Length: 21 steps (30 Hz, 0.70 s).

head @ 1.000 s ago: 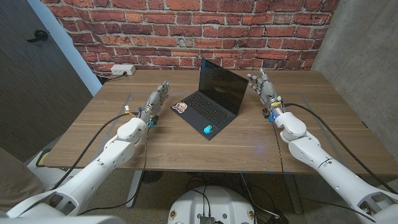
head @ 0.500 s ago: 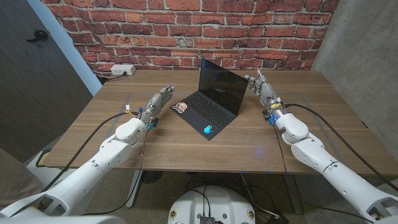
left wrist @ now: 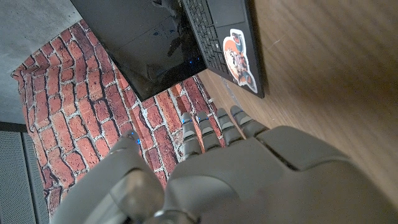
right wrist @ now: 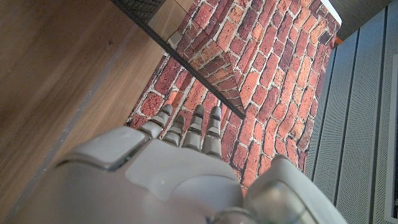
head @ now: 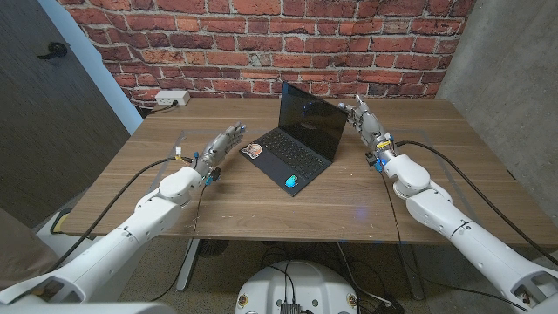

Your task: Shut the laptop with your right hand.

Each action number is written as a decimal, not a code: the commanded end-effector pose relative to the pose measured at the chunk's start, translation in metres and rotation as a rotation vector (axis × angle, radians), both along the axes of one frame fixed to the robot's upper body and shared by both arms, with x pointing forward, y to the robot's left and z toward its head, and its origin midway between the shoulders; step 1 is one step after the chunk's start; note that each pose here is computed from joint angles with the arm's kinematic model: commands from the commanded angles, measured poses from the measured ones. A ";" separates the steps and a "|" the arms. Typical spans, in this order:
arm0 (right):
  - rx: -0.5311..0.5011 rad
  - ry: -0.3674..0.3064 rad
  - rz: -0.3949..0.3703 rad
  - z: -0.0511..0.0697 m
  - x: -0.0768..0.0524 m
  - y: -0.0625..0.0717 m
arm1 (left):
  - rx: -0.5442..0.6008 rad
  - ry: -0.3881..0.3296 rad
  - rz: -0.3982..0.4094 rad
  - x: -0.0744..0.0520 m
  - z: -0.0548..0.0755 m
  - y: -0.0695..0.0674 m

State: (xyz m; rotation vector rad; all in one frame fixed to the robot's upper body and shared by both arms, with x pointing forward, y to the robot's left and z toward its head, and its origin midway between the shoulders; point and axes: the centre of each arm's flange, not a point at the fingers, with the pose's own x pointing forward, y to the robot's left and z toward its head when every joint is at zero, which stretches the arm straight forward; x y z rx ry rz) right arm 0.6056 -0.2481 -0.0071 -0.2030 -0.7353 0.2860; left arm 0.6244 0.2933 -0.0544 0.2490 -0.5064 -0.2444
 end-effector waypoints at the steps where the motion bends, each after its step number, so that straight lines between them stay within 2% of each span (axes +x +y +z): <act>1: -0.012 -0.002 -0.003 0.007 0.001 0.003 | -0.017 0.022 -0.037 0.005 -0.013 -0.005; 4: -0.015 -0.006 -0.003 0.007 -0.001 0.003 | -0.041 0.025 -0.034 0.009 -0.019 -0.008; 5: -0.016 -0.006 -0.011 0.010 -0.006 0.008 | -0.042 0.030 -0.046 0.011 -0.020 -0.009; 9: -0.015 -0.001 -0.014 0.010 -0.010 0.009 | -0.037 0.027 -0.052 0.016 -0.020 -0.014; 21: -0.007 0.001 -0.015 0.008 -0.014 0.006 | -0.012 0.023 -0.055 0.018 -0.019 -0.017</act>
